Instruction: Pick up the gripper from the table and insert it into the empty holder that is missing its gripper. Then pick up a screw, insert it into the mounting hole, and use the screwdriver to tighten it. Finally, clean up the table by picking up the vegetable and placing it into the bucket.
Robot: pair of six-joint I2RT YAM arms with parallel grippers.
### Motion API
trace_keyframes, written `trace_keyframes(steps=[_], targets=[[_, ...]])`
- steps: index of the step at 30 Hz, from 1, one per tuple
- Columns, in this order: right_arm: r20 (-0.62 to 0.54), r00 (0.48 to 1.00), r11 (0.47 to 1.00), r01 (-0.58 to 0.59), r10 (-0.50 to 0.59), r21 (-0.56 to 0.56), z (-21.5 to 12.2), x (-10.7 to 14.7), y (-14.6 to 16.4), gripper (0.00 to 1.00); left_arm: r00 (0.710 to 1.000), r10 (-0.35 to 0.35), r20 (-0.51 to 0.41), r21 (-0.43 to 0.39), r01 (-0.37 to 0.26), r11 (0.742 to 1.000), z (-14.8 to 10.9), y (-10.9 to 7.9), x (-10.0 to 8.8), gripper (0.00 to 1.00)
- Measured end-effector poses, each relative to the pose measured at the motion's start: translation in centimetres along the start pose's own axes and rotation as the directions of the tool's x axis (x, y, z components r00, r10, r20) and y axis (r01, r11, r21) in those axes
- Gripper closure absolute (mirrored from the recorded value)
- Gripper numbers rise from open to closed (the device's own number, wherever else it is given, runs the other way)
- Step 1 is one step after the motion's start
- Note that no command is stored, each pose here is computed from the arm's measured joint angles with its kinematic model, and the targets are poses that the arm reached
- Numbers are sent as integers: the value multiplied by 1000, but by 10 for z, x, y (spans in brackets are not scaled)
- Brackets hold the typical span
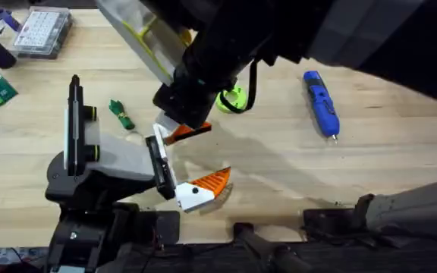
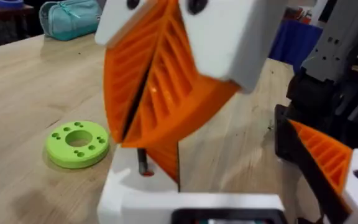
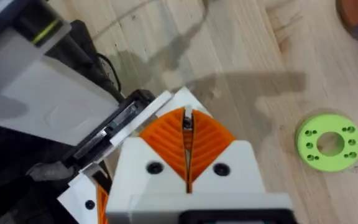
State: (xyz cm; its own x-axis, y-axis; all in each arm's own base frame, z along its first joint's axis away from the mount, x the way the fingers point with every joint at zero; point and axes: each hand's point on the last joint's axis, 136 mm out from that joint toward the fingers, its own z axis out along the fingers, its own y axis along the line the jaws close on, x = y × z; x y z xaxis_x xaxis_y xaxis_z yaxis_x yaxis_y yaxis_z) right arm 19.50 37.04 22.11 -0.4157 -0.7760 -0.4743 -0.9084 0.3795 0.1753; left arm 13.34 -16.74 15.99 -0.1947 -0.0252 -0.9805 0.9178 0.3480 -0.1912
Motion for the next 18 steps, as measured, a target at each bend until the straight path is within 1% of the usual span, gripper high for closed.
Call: trace_keyframes(steps=[10, 18], targets=[[-48, 999, 1000, -12, 12, -4, 15, 7, -3, 986, 1000, -5, 0, 2, 5, 1000, 0, 0, 0, 14], [-49, 999, 1000, -12, 12, -5, 15, 7, -3, 986, 1000, -8, 0, 1, 8, 1000, 0, 0, 0, 14]])
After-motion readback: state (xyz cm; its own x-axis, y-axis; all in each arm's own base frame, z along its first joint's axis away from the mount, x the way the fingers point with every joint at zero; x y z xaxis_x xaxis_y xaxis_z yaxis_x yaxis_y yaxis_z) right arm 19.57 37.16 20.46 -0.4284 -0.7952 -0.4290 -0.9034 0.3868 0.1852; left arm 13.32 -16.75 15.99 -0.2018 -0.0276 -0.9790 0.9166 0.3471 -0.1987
